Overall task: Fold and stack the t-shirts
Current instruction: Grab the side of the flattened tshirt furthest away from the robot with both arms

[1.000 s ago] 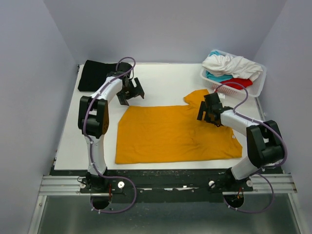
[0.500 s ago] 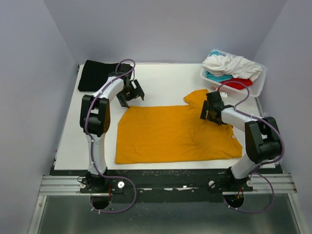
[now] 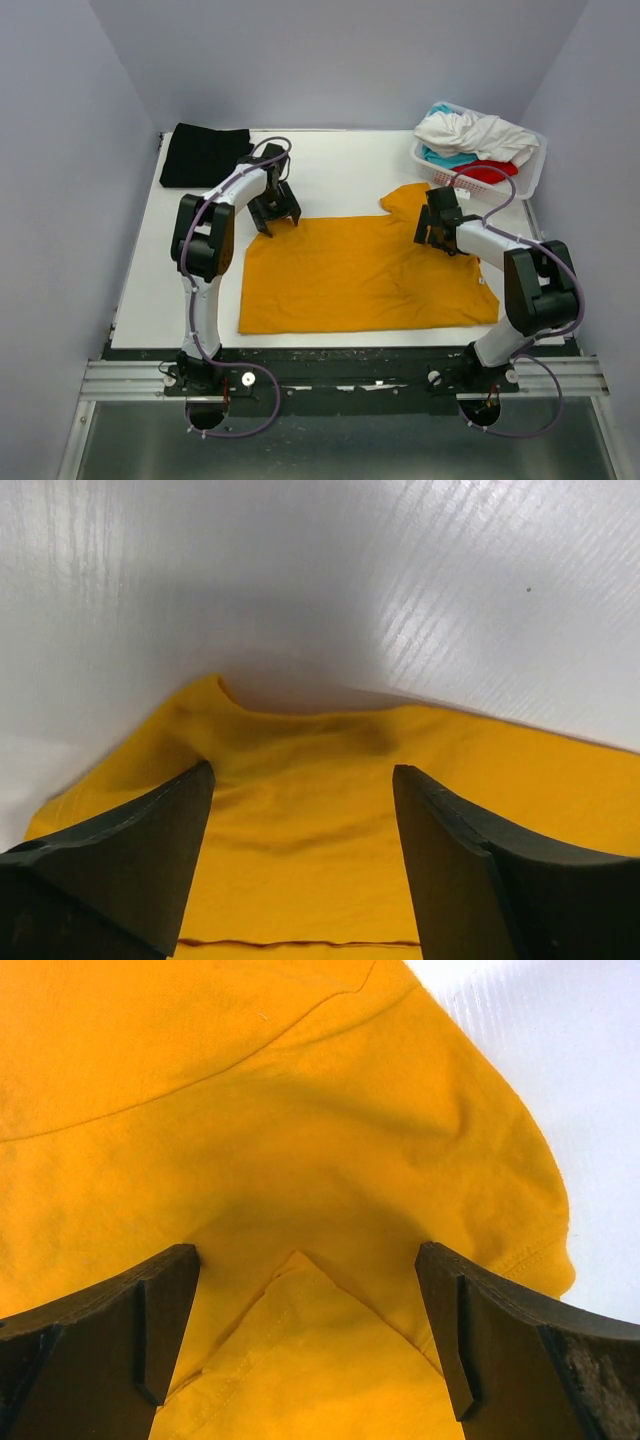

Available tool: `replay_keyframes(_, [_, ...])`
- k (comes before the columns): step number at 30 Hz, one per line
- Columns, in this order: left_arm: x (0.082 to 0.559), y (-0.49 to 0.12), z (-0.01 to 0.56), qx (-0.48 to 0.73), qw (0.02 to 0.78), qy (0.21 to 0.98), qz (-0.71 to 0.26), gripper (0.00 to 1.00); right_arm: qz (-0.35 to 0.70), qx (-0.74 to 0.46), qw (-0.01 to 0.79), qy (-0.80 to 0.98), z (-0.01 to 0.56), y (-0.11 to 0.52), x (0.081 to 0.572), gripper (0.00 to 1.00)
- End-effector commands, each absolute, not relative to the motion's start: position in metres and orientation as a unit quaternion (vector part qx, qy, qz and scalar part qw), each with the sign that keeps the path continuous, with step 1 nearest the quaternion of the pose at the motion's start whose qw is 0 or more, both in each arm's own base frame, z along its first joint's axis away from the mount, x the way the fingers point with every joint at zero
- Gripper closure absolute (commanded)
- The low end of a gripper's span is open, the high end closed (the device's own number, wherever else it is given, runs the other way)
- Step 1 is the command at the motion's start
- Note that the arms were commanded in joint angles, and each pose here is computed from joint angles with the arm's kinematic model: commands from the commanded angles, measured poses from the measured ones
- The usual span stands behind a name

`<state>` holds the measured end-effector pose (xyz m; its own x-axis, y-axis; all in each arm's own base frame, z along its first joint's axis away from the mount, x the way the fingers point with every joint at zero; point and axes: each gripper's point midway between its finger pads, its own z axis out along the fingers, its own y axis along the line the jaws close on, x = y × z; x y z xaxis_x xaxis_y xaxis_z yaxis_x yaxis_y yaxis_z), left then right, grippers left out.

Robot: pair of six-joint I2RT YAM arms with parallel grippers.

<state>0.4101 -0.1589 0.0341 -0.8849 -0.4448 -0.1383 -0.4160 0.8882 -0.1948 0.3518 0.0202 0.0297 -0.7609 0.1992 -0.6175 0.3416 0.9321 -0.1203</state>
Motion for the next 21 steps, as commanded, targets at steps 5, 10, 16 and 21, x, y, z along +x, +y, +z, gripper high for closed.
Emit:
replay_keyframes(5, [0.389,-0.157,0.019,-0.233,0.065,0.969,-0.044,0.37,-0.122,0.159,0.341,0.918,0.049,0.011,0.358,0.00])
replay_keyframes(10, [0.395,-0.159,0.020,-0.232,0.064,0.970,-0.043,0.47,-0.110,0.158,0.348,0.918,0.054,0.015,0.359,0.00])
replay_keyframes(16, [0.397,-0.160,0.021,-0.228,0.065,0.970,-0.048,0.50,-0.100,0.158,0.363,0.913,0.064,0.018,0.363,0.00])
replay_keyframes(21, [0.399,-0.162,0.021,-0.224,0.067,0.971,-0.052,0.68,-0.065,0.156,0.389,0.905,0.078,0.030,0.380,0.00])
